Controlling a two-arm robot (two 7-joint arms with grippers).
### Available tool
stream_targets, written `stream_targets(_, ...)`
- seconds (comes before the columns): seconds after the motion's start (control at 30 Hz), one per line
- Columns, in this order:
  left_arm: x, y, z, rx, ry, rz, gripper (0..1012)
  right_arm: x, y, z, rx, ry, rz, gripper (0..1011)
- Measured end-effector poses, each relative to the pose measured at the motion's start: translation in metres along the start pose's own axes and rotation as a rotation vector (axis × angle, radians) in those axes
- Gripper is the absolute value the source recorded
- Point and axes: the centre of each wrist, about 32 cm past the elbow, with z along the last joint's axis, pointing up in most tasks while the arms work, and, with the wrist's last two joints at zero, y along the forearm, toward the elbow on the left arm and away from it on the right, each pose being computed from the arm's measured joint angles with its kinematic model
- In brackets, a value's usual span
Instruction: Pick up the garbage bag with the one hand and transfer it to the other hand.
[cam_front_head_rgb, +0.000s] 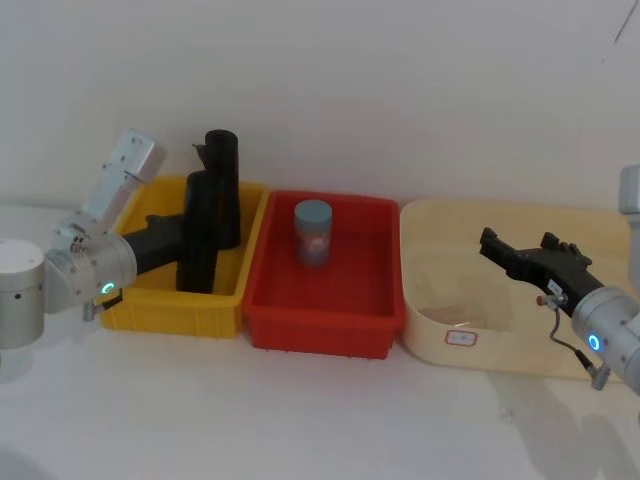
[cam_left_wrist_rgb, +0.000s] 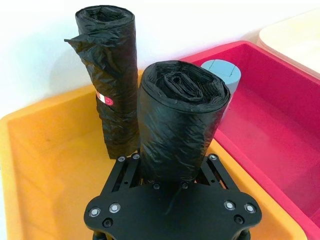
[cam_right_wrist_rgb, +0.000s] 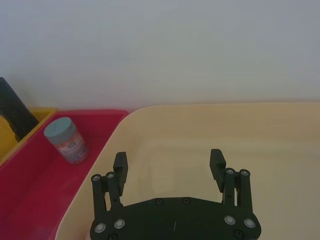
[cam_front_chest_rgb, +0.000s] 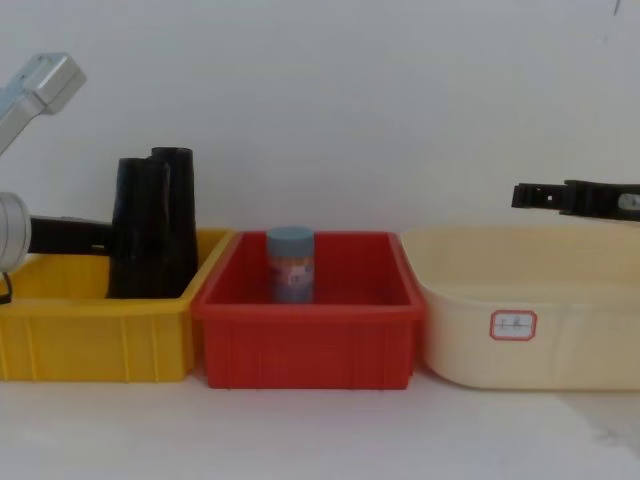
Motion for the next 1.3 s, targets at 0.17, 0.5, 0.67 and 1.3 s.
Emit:
stream_targets(0.17, 0.0, 0.0, 0.0, 0.0, 0.0, 0.0, 389, 0.0, 0.0, 0.0, 0.0, 0.0, 0.0, 1001)
stream_targets(0.5, 0.0, 0.0, 0.0, 0.0, 0.0, 0.0, 389, 0.0, 0.0, 0.0, 0.0, 0.0, 0.0, 1000)
stream_targets(0.67, 0.0001, 0.0001, 0.0, 0.0, 0.0, 0.0, 389, 0.0, 0.0, 0.0, 0.0, 0.0, 0.0, 1001)
stream_targets(1.3, 0.0226, 0.0053, 0.052, -0.007, -0.129, -0.13, 389, 0.0, 0.0, 0.0, 0.0, 0.0, 0.0, 1001)
